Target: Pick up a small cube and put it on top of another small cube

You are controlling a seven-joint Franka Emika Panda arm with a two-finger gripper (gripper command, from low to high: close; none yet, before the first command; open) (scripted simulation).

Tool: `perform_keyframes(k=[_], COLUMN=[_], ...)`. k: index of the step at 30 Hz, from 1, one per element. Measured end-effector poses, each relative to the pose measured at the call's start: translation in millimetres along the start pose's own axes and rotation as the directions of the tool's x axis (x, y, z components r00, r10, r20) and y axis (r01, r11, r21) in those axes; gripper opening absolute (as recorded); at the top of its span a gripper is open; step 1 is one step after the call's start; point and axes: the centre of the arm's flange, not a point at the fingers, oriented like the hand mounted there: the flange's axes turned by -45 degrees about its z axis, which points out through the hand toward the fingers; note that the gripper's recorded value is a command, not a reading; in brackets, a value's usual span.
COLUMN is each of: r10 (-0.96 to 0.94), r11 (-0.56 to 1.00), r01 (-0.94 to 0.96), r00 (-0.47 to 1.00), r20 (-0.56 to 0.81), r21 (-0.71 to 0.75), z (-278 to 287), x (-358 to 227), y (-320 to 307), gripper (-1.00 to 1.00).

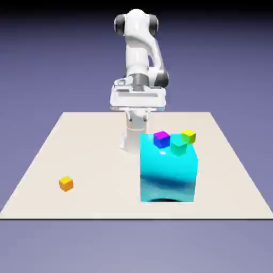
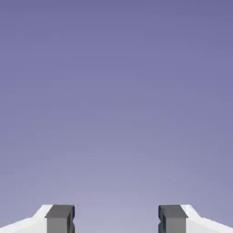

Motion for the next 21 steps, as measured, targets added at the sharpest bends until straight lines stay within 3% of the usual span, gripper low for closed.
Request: perform_keyframes(k=[10, 21], r10=[-0.319, -0.602], r11=[0.944, 0.781], r01=[0.326, 0.485], r00=[0.862, 0.421], r20=[0.393, 0.678], r21=[0.052, 0.392], z=[107.7, 185.4], x=[-50.1, -172.9], y=[99.8, 224.7], gripper=[0.00, 0.00])
